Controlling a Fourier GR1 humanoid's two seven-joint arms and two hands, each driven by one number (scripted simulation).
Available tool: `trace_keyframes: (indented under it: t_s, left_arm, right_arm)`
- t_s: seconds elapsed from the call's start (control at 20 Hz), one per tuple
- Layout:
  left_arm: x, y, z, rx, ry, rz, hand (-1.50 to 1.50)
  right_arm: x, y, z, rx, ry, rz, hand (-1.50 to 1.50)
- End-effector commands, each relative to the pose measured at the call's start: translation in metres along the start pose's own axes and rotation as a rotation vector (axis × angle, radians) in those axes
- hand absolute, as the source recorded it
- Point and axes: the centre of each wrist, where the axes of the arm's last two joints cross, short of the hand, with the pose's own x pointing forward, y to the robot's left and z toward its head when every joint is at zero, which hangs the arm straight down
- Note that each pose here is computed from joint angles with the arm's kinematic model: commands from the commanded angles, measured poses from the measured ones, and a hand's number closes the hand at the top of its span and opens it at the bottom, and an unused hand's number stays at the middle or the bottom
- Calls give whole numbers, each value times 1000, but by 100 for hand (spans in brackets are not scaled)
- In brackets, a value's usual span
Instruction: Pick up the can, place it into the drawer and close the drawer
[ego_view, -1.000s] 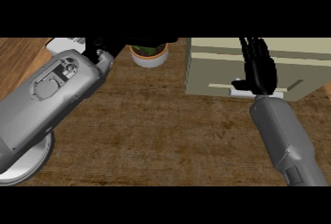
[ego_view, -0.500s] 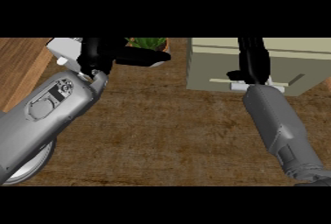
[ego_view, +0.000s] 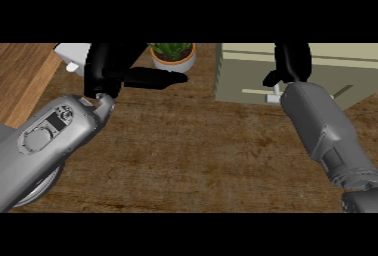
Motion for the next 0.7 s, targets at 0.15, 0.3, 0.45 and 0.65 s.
trace_keyframes:
  t_s: [0.15,0.3,0.45,0.65]
  left_arm:
    - [-6,18,-1,6,-7,-11,-150]
    - [-4,24,-1,28,9,1,-150]
    - [-21,16,14,8,-7,9,-150]
    - [-26,17,18,21,10,-9,-150]
  right_arm:
    - [29,-13,-21,-68,-19,-177,-150]
    - [47,-15,-24,-76,-11,-327,-150]
    - [50,-16,-26,-86,16,-412,-150]
    - [55,-13,-24,-99,20,-553,-150]
